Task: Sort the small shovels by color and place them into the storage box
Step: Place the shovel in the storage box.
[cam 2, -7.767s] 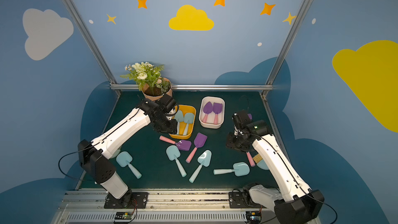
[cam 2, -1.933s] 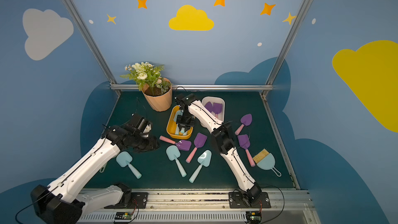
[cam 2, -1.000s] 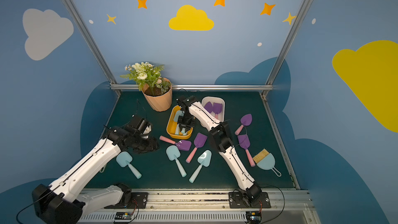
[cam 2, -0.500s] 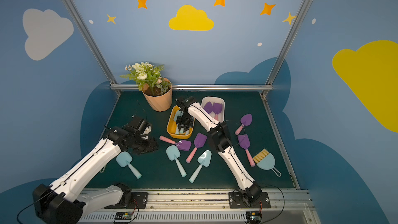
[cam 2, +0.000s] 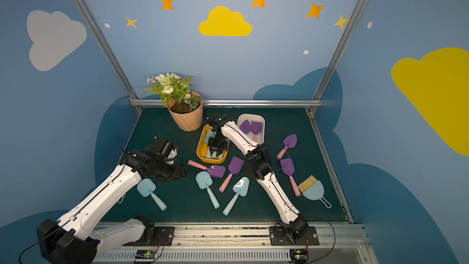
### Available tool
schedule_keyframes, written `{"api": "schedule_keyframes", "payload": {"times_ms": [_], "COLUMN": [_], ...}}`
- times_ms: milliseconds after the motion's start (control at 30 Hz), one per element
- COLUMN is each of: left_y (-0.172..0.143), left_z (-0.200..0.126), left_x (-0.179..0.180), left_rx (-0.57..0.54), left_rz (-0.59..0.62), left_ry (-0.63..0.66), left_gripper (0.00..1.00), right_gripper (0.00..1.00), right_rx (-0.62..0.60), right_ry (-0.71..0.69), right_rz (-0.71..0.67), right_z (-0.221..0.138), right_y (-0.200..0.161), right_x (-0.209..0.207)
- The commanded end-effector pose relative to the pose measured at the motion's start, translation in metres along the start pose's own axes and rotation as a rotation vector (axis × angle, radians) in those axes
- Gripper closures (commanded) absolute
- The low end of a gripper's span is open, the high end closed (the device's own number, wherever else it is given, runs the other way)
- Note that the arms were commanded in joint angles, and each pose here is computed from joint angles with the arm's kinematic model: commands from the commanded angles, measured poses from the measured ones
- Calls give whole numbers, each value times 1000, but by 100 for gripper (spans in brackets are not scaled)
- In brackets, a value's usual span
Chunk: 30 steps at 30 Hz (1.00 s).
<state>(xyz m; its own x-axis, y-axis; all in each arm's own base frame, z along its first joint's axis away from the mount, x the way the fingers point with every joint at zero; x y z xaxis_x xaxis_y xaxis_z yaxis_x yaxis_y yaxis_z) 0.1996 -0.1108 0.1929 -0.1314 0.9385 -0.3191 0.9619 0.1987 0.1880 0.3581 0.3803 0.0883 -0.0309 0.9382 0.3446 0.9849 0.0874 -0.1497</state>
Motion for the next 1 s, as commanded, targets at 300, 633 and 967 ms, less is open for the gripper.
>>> {"api": "schedule_keyframes", "payload": {"times_ms": [300,633,967], "left_y": [-3,-4,-6], "left_z": [-1,-5,-27], "left_x": [2,4,22], "left_rx": [9,0,-73], "left_rz": [9,1,-109], "left_ry": [-5,4,117], "left_gripper": [51,50,50], "right_gripper": [66,65,64], "right_rx": [-28,-74,-171], "right_ry": [-11,-4,-42], "right_rz": [0,-18,-81], "right_z": [-8,-34,-101], "right_y": [4,0,-30], "right_x": [-1,4,10]}}
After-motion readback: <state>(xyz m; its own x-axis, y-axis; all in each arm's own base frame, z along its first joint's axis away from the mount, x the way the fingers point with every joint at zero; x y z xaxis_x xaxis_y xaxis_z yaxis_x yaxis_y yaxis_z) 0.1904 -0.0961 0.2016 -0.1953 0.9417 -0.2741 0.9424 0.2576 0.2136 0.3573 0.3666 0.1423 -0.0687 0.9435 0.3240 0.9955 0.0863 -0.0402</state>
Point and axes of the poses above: each gripper's point midway between its finger pads, its own z axis out along the fingers, its own x axis along the line the jaws close on, y = z × x, the point moved 4 cm from there along -z, back along the fingers, and after that the axes turned 3 degrees about -z, right-handed, at the moved point
